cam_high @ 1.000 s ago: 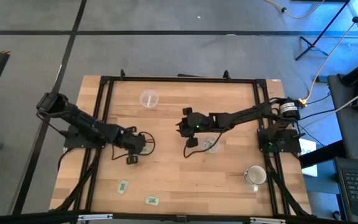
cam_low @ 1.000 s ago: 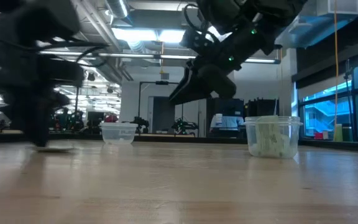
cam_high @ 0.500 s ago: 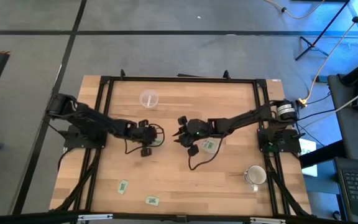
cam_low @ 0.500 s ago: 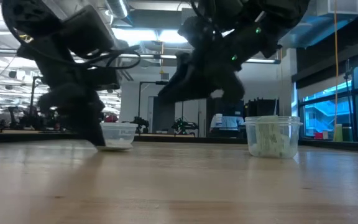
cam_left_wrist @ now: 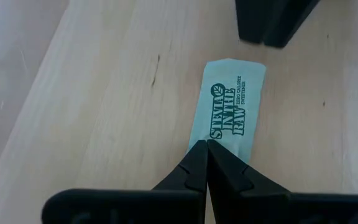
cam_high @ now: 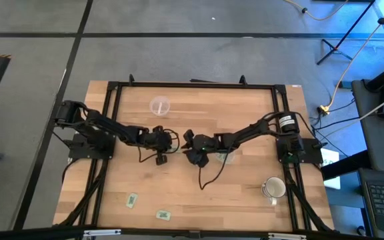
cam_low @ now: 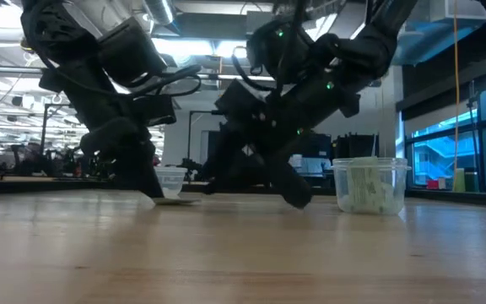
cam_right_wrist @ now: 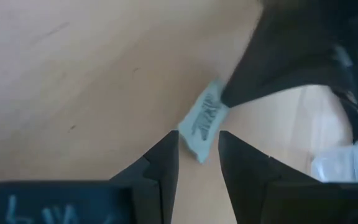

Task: Pick and place Stevia / Truvia into bins
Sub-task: Put the stevia packet into the bottom transparent container

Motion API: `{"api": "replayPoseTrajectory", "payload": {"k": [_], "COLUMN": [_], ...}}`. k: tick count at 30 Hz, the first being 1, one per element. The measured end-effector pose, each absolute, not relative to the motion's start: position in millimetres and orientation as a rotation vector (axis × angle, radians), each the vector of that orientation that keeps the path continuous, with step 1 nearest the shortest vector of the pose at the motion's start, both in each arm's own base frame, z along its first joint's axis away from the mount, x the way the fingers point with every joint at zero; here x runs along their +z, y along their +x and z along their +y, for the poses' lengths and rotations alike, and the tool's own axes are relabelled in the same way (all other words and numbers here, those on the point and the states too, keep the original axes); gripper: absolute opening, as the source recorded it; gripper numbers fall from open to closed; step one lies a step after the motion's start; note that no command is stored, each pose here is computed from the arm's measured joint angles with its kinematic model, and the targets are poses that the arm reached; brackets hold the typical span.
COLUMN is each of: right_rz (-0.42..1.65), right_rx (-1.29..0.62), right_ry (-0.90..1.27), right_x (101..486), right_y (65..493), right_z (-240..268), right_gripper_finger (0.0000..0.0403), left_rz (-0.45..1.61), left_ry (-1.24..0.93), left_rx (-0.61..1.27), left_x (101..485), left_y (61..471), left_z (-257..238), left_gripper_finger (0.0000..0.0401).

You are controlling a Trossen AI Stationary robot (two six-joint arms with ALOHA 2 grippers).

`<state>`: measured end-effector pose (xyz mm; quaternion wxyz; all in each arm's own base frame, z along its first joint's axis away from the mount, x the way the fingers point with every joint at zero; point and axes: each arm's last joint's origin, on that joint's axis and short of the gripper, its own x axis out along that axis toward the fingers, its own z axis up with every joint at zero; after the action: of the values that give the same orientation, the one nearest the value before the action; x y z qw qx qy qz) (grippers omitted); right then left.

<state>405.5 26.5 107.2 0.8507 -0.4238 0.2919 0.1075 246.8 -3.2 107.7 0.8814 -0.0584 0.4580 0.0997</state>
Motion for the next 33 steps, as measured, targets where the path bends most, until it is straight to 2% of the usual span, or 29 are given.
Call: {"api": "replayPoseTrajectory", "payload": {"k": [16, 22, 33], "right_rz": [0.638, 0.846, 0.849], "right_rx": [0.273, 0.298, 0.348], "right_ry": [-0.984, -0.885, -0.955], "right_x": [91.3, 104.1, 114.3], "right_y": [408.8, 421.2, 429.5], "right_z": [27.1, 27.4, 28.1], "right_gripper_finger": [0.0118, 0.0118, 0.0118], "left_rz": [0.933, 0.933, 0.928], "left_ry": [-0.108, -0.110, -0.097], "left_rx": [0.174, 0.173, 0.165], "left_x": [108.8, 108.9, 109.3], "left_y": [248.7, 248.8, 249.2], "left_z": [-1.0, -1.0, -1.1], "left_gripper_finger": [0.0002, 0.0002, 0.0001]}}
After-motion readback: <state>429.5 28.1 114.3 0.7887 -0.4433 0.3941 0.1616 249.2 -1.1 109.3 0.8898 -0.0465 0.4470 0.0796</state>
